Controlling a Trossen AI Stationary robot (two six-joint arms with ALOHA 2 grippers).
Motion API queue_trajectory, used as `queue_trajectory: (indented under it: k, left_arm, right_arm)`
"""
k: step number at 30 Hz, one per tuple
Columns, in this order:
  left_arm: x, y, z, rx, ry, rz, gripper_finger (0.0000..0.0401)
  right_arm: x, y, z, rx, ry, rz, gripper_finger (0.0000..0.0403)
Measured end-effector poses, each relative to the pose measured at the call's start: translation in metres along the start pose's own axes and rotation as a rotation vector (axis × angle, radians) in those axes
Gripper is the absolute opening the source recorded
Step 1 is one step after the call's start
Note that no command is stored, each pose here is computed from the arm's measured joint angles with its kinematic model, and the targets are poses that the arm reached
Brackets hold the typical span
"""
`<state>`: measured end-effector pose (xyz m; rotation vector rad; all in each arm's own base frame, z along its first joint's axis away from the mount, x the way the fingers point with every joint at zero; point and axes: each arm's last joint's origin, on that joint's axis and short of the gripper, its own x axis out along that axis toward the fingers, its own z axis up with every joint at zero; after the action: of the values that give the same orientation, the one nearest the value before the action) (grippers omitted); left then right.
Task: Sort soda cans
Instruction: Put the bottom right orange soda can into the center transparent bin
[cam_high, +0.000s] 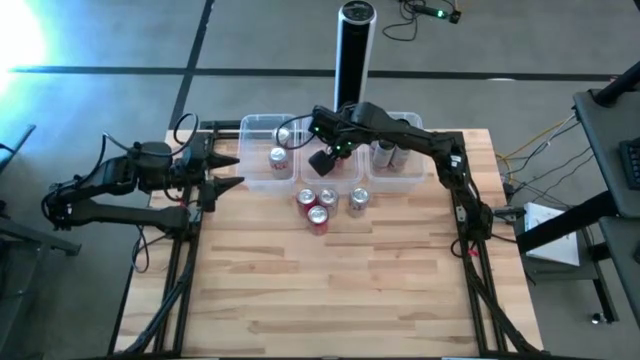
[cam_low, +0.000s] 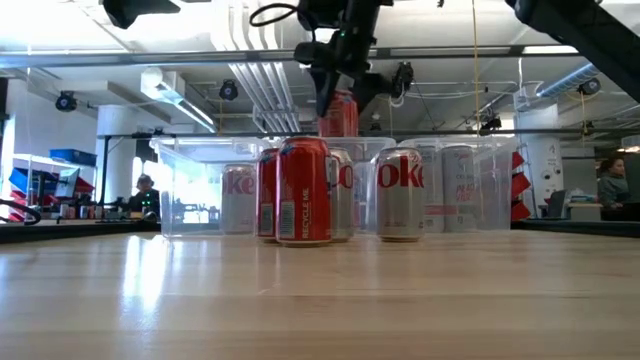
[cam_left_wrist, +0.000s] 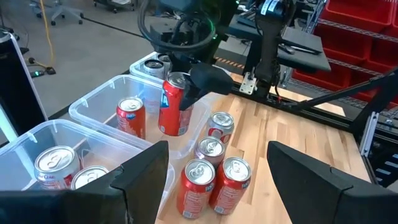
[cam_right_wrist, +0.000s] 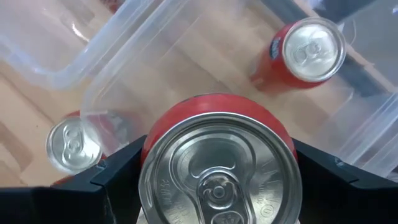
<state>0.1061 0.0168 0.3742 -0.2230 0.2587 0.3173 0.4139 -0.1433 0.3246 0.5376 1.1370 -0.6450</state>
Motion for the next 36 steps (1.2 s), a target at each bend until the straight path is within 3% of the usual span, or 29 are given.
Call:
queue_trajectory:
  k: [13,25,36]
  left_arm:
    - [0.000,0.000,0.000,-0.010,-0.001,0.003,0.0258]
    - [0.000,0.001,0.000,-0.013,-0.010,0.038,0.0258]
    - [-0.004,0.002,-0.001,-0.046,-0.004,0.036,0.0258]
  right_arm:
    - [0.001,-0.003,0.001,-0.007,0.004,-0.008,0.0300]
    - [0.035,-0.008,0.010,0.026,0.044,-0.042,0.0302]
    - [0.061,-0.025,0.020,-0.027,0.081,-0.062,0.0299]
